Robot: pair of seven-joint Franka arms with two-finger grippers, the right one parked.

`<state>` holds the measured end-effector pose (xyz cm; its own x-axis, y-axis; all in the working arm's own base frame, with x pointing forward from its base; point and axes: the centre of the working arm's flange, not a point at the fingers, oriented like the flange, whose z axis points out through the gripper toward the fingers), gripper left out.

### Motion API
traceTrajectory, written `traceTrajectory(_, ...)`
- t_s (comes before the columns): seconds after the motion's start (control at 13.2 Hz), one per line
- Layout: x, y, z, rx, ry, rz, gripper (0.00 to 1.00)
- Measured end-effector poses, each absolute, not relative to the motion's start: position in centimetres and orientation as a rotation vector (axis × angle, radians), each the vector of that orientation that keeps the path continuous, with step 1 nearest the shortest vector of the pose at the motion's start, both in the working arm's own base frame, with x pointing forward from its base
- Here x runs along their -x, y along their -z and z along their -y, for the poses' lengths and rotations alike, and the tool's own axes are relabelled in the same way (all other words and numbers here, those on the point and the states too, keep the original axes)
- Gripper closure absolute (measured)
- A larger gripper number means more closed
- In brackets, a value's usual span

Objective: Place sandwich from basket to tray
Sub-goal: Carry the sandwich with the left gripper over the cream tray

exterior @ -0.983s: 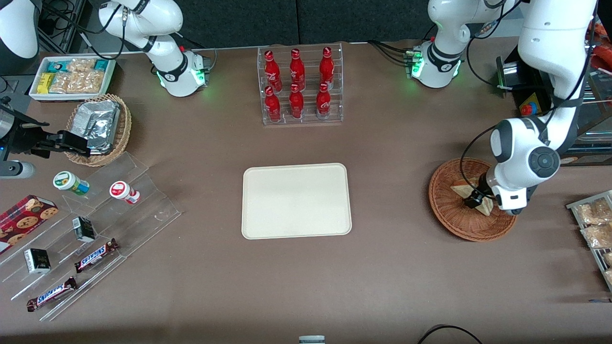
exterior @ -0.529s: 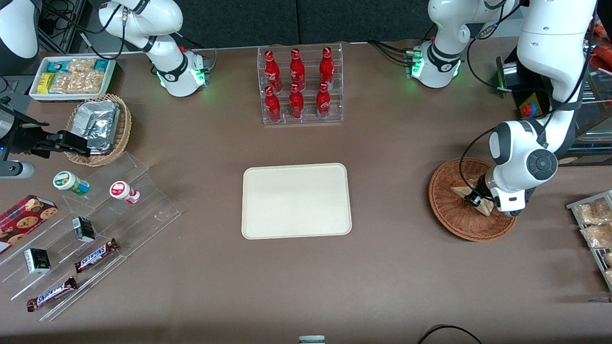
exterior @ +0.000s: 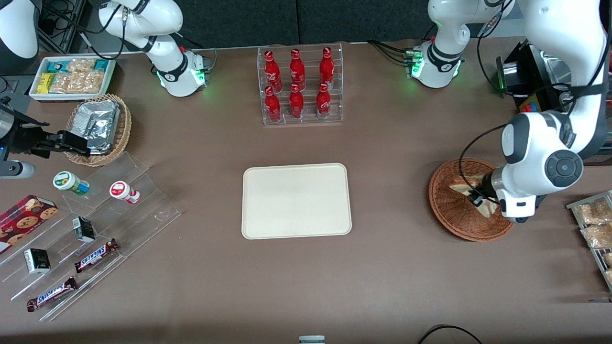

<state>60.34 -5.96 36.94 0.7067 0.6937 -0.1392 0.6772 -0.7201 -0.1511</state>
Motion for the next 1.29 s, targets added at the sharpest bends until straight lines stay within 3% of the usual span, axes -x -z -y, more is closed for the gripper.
traceTrajectory(0.23,-60.6,-41.6,12.1,2.894,-0.282,1.008,0.82)
traceTrajectory(0.61,-57.7,-43.3,25.6,3.005,-0.281,0.820,0.83)
traceTrajectory(1.06,-55.6,-40.7,38.9,3.111,-0.328,0.508,0.83)
traceTrajectory(1.29,-54.8,-38.2,44.2,3.131,-0.311,0.365,0.83)
